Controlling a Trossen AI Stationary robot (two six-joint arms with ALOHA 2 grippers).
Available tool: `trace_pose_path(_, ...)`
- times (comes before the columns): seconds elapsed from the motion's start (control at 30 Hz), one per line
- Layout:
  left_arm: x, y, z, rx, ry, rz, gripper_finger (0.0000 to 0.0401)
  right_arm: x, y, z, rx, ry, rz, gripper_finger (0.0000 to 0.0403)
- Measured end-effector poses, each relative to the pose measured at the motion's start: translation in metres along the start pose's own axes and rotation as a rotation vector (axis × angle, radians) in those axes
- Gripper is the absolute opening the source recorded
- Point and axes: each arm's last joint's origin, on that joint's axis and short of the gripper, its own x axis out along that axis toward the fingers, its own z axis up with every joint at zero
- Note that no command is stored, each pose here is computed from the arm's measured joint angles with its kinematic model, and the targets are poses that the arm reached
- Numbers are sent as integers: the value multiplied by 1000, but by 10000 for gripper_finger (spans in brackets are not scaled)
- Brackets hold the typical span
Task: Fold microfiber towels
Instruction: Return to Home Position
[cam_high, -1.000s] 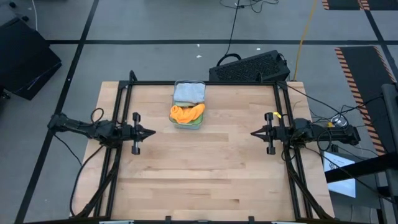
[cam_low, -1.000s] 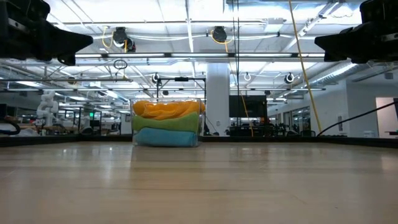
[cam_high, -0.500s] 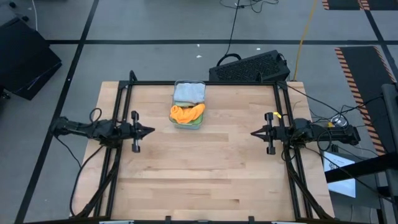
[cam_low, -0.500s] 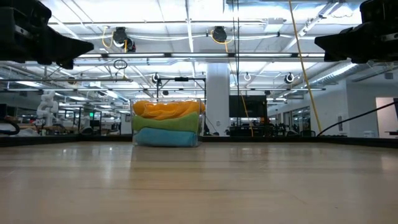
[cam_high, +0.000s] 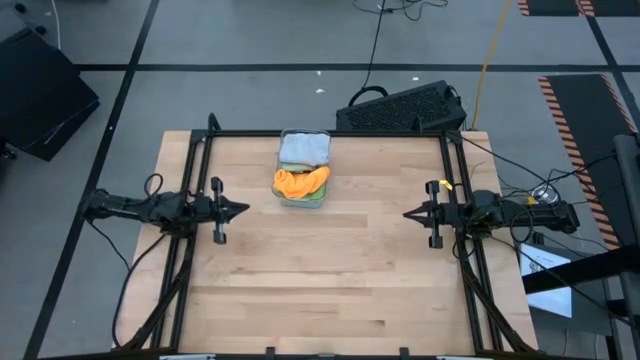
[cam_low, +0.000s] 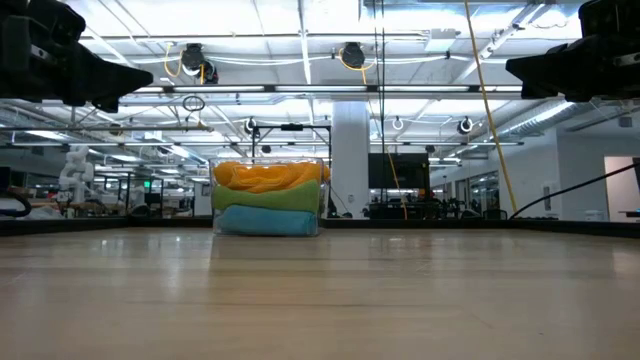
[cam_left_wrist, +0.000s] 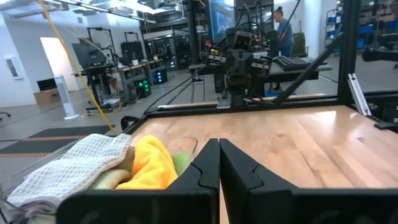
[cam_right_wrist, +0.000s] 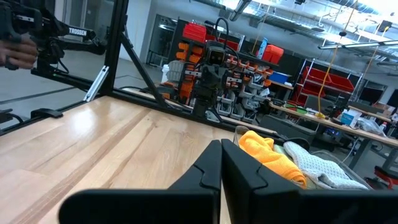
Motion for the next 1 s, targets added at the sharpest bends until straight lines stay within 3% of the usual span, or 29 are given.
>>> trace_pose_path(0.43, 0, 0, 1, -8, -8, 4, 32, 0, 0, 0, 0, 0, 0, 0)
trace_pose_path(1.0, 0, 0, 1, -10, -9, 5, 31, 0, 0, 0, 0, 0, 0, 0)
